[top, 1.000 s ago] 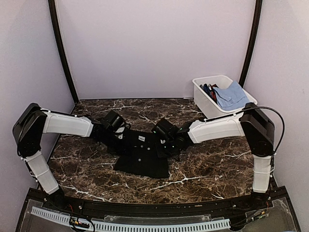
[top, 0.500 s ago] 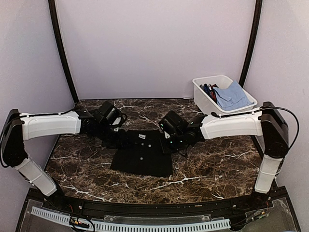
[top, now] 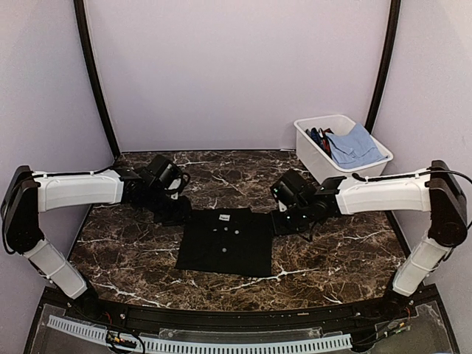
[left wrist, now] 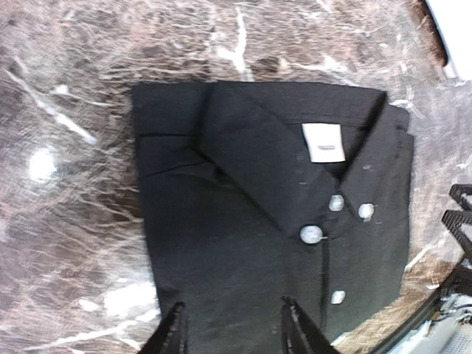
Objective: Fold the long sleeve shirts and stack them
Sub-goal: Adjust the square-folded shirt at the center of the board, then smooth out the square-folded shirt at the center of the board.
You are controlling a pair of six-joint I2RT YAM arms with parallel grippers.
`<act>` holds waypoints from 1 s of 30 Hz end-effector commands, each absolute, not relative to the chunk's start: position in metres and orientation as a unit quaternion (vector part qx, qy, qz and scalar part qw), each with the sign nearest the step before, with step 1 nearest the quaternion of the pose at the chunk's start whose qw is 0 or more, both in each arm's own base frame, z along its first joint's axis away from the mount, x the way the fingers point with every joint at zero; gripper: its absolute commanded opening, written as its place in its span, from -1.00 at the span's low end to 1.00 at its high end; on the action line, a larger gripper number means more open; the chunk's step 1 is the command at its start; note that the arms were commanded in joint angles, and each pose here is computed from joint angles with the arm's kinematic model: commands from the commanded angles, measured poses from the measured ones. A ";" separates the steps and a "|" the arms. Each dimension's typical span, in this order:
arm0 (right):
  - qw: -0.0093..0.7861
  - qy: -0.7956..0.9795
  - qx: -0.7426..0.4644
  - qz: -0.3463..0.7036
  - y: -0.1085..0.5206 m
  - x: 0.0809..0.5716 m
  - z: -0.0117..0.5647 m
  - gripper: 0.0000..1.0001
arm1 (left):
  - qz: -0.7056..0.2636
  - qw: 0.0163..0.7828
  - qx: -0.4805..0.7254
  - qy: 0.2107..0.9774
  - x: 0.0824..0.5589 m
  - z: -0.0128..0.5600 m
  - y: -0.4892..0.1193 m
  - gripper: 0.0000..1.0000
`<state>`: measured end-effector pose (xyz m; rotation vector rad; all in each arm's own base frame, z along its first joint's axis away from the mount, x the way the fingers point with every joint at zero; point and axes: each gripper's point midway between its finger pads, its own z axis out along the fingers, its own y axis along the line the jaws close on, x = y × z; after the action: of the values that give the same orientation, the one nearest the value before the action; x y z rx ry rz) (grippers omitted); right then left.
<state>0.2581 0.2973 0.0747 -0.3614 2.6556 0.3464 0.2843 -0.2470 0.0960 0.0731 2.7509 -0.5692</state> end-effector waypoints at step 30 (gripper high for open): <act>0.251 0.941 -0.167 0.155 0.346 0.311 0.072 -0.35 | -0.214 0.174 -0.035 0.961 0.345 0.048 -0.251 -0.33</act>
<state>0.3129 0.3448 0.0345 -0.4143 2.6282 0.3590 0.3401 -0.2543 0.0302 -0.1054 2.7520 -0.6685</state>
